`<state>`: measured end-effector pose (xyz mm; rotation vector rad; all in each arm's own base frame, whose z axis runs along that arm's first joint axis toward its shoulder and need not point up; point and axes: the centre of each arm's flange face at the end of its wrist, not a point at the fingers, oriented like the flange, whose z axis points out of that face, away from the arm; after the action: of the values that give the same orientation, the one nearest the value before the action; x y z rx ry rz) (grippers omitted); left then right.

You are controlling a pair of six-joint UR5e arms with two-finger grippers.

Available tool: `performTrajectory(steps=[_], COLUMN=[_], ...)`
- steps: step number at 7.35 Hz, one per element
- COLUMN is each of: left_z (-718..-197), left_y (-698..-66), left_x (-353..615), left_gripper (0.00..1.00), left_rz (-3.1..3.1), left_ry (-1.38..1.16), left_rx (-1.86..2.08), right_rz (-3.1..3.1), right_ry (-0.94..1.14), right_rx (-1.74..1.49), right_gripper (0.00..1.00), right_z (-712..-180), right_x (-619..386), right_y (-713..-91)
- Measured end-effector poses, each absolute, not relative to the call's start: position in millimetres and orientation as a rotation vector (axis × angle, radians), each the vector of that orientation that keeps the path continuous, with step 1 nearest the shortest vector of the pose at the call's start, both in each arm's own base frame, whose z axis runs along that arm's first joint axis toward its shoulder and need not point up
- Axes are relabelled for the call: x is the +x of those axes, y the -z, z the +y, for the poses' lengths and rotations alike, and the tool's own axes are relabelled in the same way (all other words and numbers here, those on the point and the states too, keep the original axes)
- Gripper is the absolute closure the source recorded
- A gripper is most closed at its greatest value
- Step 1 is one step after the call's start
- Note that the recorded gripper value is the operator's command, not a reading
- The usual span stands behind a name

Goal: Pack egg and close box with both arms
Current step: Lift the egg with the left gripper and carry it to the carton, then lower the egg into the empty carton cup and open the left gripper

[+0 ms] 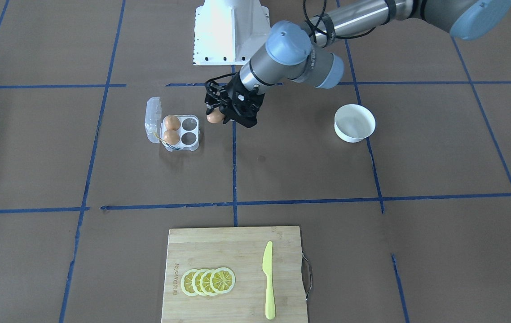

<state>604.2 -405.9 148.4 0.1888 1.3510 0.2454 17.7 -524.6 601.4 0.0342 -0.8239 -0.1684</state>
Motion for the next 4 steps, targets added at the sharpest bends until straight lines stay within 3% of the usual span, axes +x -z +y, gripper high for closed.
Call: performTrajectory(steps=[3, 4], left_z=[-401, -399], left_y=[-120, -117], left_x=[640, 643], left_gripper=[1.00, 0.94], left_rz=[1.370, 1.374], left_ry=[-0.237, -0.237], left_rx=[0.235, 0.241], right_rz=[-0.828, -0.831], right_ry=[0.170, 0.170], right_rx=[0.039, 0.040], right_gripper=[0.00, 0.00], right_z=[-525, -525], right_x=[17, 17], right_y=[-599, -598])
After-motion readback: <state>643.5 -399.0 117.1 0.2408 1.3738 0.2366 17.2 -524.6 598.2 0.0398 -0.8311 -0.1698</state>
